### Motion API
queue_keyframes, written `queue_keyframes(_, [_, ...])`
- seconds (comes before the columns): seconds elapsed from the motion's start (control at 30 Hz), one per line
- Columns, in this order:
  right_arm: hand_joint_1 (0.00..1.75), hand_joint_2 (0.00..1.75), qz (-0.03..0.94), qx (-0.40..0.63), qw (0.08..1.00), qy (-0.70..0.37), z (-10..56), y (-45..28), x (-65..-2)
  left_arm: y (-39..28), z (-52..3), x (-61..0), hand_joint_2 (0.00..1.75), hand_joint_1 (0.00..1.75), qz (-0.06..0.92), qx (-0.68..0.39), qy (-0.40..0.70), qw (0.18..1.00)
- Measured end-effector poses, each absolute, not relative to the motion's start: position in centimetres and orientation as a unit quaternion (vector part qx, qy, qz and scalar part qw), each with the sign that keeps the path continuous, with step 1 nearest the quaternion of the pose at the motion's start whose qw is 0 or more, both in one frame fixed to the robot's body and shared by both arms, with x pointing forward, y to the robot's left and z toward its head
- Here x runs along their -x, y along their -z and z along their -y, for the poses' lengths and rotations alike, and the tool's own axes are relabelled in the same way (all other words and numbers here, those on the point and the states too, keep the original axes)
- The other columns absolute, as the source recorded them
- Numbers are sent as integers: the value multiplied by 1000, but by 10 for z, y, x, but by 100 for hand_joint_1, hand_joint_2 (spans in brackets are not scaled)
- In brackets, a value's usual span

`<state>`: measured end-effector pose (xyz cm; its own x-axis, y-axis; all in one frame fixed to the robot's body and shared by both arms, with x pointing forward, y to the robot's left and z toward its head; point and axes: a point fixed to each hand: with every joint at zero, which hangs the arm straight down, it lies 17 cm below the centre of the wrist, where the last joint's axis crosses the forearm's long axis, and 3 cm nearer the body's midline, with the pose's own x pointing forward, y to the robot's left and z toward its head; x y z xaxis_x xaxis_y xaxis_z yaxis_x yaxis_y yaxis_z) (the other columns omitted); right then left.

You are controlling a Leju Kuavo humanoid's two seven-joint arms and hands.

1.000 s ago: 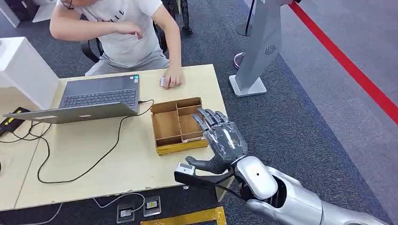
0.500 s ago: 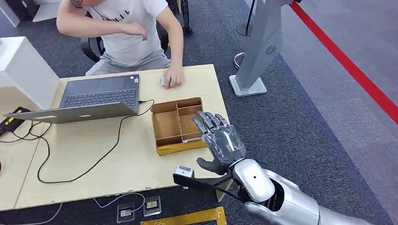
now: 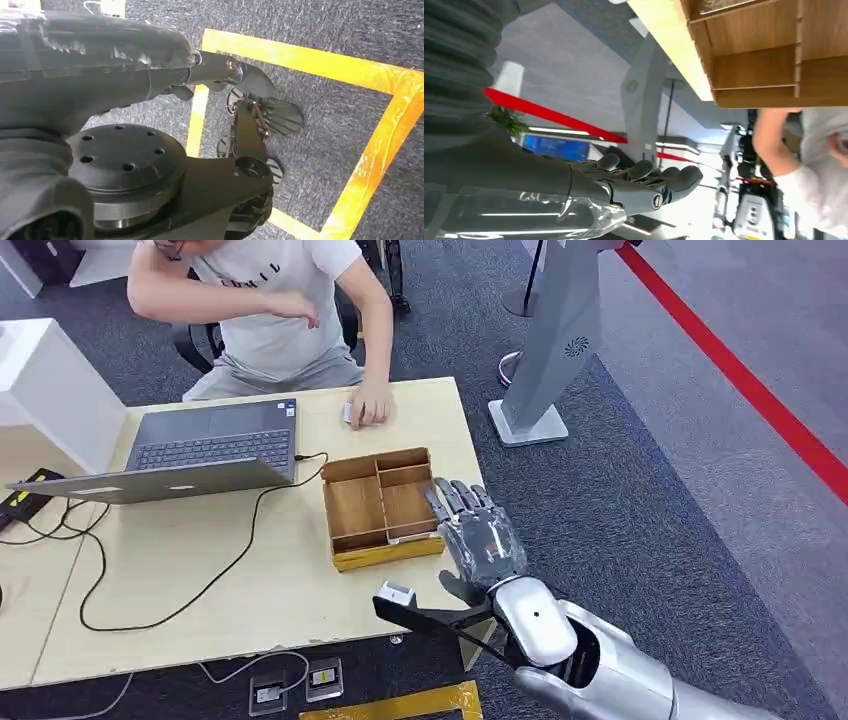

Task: Pass the card to the sensor for recognition and then transmit it.

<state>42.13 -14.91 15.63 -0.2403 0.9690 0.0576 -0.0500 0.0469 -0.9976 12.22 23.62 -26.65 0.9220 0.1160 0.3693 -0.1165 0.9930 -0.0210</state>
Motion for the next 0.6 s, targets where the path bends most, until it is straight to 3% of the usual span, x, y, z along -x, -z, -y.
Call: queue_keyframes(0.6, [0,175,570,386,504,-522,142,-146,-433,266,-232,-121,0,0,187,1,-56,981])
